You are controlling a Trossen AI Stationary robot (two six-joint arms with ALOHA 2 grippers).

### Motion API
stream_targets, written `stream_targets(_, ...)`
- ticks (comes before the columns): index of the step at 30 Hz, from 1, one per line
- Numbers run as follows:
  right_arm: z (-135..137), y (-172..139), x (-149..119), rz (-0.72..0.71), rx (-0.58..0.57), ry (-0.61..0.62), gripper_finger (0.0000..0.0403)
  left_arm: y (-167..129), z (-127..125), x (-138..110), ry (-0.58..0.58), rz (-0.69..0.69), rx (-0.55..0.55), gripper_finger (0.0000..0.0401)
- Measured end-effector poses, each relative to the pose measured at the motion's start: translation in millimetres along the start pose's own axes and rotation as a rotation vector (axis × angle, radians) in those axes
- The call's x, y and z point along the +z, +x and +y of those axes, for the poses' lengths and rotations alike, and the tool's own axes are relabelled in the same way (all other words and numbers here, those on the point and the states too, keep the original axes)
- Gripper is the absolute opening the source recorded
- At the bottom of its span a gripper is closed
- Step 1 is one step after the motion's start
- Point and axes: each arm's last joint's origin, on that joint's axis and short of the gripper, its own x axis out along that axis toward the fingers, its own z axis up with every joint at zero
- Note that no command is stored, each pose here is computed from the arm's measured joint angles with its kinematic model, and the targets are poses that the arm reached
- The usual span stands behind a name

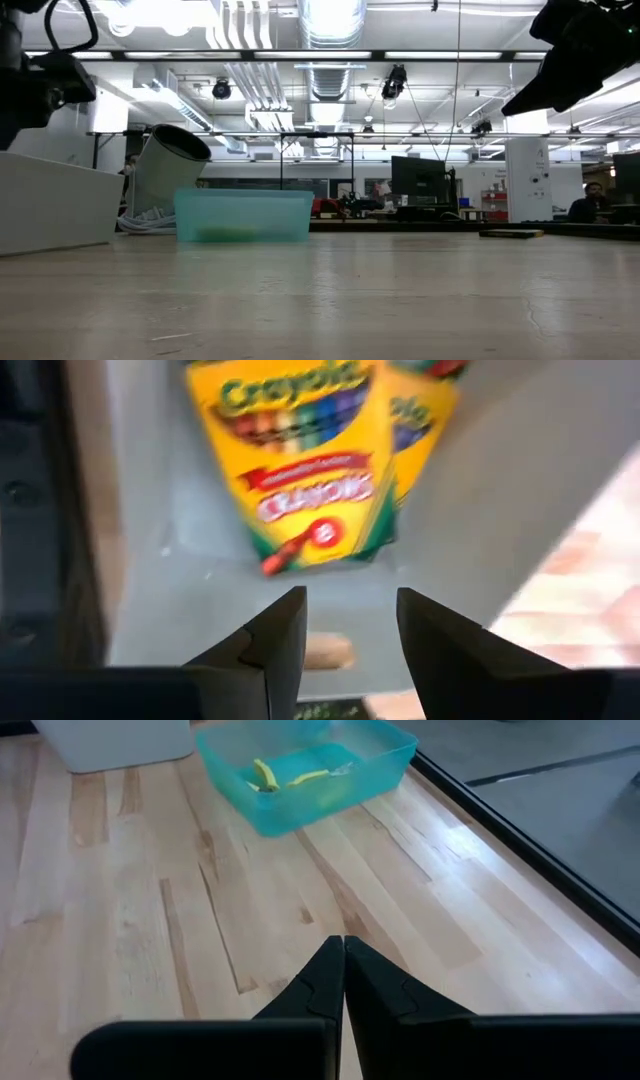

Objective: Pick & Place School Supplies
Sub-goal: Put the yellow crayon box into the gray bin

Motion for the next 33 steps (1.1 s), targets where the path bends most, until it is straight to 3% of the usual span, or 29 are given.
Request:
stream_targets(4, 0, 0, 0, 0.001, 0.000, -0.001, 0.0008, -1, -7, -1, -0.004, -0.057, -0.139, 0.0161)
stream_targets(7, 0, 0, 0, 0.001, 0.000, -0.001, 0.0008, -4, -18, -5, 0.026, -0.110, -0.330, 0.0161)
stream_targets(11, 0, 0, 0, -0.006, -0.014, 0.000, 0.0008, -14, -38, -12, 0.133, -0.242, -0.661, 0.0161)
stream_targets(16, -1, -1, 3, -0.026, -0.035, 0.020, 0.0008, -44, -63, -25, 0.148, -0.510, -1.140, 0.0161)
stream_targets(19, -4, -2, 8, -0.054, -0.078, 0.129, 0.0008, -67, -72, -33, 0.178, -0.698, -1.313, 0.0161)
stream_targets(23, -10, -5, 18, -0.099, -0.156, 0.299, 0.0008, -89, -77, -40, 0.346, -0.928, -1.371, 0.0161)
stream_targets(28, -23, -11, 37, -0.118, -0.261, 0.413, 0.0008, -86, -87, -42, 0.563, -1.184, -1.236, 0.0161)
stream_targets(33, -42, -15, 60, -0.090, -0.450, 0.436, 0.0008, -69, -106, -33, 0.611, -1.291, -1.117, 0.0161)
